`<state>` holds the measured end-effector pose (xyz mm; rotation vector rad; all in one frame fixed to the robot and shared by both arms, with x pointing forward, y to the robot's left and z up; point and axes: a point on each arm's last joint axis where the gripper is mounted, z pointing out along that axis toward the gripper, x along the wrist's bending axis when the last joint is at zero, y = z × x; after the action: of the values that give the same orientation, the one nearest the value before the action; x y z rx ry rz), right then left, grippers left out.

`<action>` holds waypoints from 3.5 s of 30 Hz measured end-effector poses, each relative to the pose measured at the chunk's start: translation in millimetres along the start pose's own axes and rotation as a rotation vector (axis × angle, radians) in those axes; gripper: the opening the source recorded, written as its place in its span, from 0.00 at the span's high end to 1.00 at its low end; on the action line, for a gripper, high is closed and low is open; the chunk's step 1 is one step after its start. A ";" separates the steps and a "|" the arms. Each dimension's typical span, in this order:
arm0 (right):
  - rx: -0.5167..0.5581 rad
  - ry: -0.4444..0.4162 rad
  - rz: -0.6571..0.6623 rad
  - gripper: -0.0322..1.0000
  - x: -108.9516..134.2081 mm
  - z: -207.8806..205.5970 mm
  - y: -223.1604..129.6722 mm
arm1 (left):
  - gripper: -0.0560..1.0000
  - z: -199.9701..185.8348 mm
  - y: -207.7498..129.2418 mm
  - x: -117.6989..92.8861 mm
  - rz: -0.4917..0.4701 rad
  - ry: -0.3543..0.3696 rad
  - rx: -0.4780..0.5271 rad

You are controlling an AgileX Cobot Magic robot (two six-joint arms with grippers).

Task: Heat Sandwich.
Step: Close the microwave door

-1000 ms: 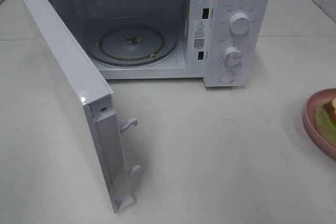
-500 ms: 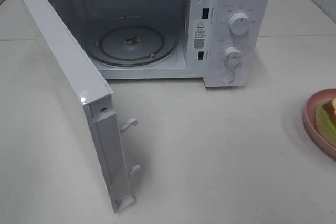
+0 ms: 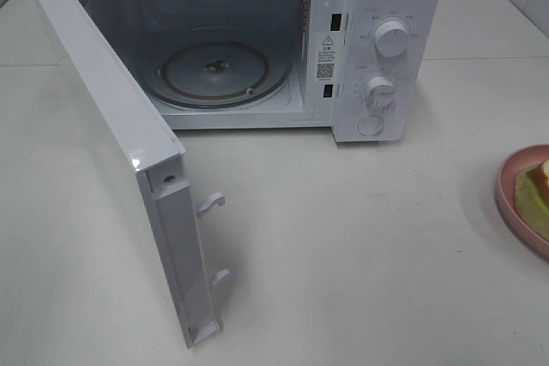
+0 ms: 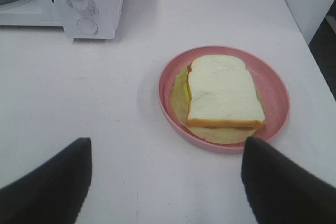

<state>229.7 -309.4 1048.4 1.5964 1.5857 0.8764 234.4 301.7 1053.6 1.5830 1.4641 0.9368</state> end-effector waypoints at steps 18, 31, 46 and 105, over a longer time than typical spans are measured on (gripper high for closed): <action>0.000 0.016 -0.011 0.23 1.6 -0.1 -0.8 | 0.01 0.0 0.0 0.0 0.000 0.000 0.000; 0.000 0.016 -0.011 0.23 1.6 -0.1 -0.8 | 0.01 0.0 0.0 0.0 0.000 0.000 0.000; 0.000 0.016 -0.011 0.23 1.6 -0.1 -0.8 | 0.01 0.0 0.0 0.0 0.000 0.000 0.000; 0.000 0.016 -0.011 0.23 1.6 -0.1 -0.8 | 0.95 175.7 30.2 0.4 -0.032 -0.001 0.056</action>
<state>229.3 -307.8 1047.7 1.5827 1.6035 0.8854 405.4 291.0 1004.8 1.5953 1.5225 0.8836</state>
